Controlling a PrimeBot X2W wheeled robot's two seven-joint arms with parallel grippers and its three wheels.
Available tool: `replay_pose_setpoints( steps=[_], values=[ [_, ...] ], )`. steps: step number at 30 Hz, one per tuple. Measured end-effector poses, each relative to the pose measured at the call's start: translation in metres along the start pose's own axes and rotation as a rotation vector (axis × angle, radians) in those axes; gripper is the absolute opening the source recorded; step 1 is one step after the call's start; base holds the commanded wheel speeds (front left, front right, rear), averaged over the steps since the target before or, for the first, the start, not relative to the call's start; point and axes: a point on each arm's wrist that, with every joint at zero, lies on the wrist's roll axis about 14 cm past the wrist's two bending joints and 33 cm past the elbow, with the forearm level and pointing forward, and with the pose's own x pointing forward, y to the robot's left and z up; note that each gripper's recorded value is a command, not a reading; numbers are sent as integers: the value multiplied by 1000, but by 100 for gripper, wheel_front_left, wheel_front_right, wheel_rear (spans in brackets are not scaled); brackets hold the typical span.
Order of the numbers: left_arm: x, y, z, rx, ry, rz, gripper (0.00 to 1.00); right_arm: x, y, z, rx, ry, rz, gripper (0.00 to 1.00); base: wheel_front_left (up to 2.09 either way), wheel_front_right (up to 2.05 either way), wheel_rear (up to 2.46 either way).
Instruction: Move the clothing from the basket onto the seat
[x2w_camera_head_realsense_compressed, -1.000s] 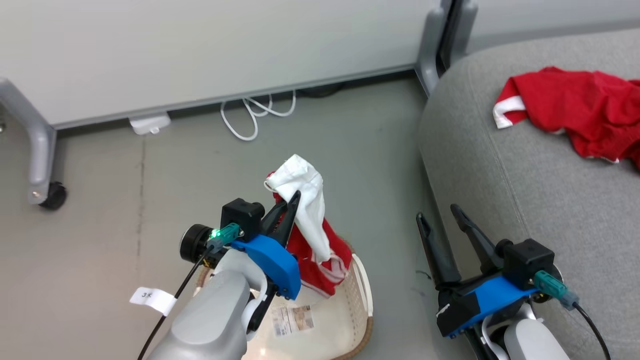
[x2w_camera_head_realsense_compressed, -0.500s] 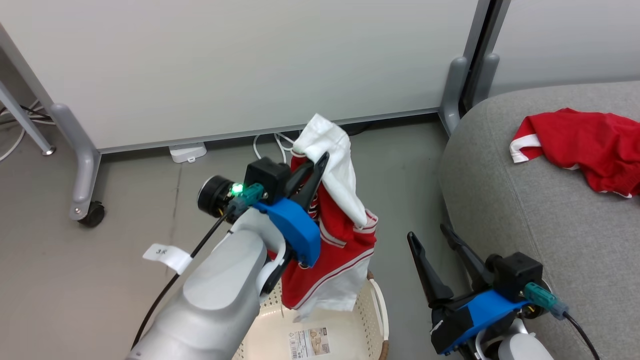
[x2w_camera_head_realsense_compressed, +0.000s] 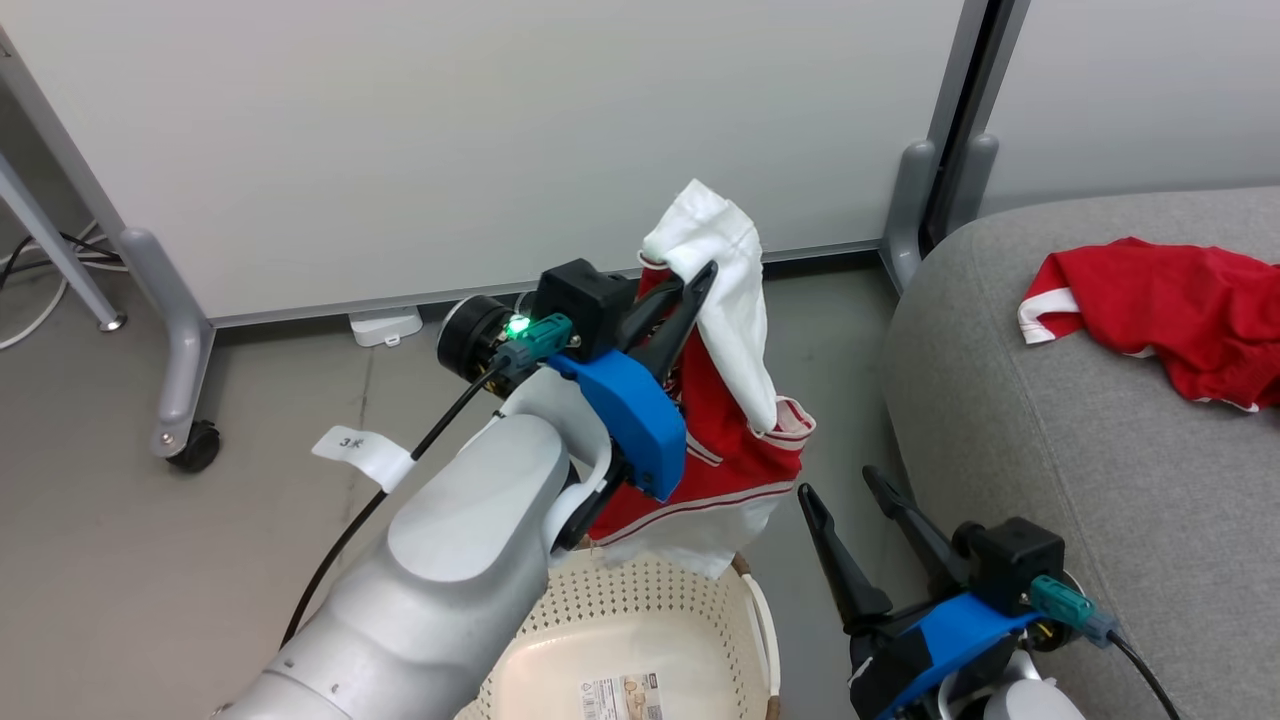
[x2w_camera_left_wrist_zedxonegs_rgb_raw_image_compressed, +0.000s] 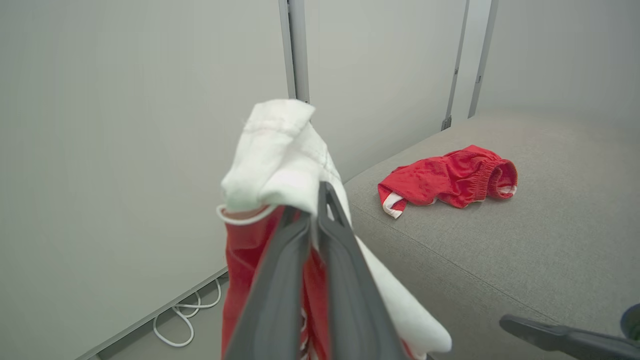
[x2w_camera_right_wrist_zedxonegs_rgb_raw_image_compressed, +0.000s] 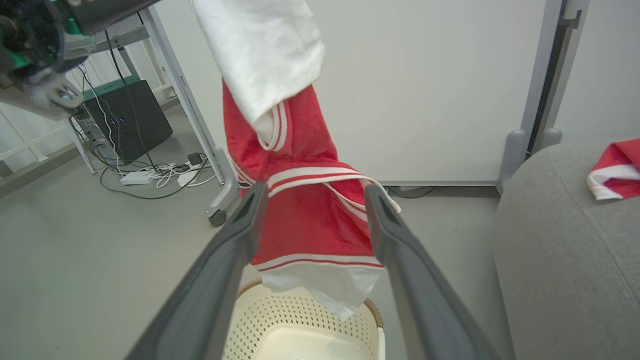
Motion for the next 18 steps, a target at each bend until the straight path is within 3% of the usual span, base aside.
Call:
replay_pose_setpoints(
  steps=[18],
  values=[
    [0, -20, -7, -28, 21, -39, 0, 20, 30, -5, 44, 47, 102, 100, 0, 0, 0]
  ],
)
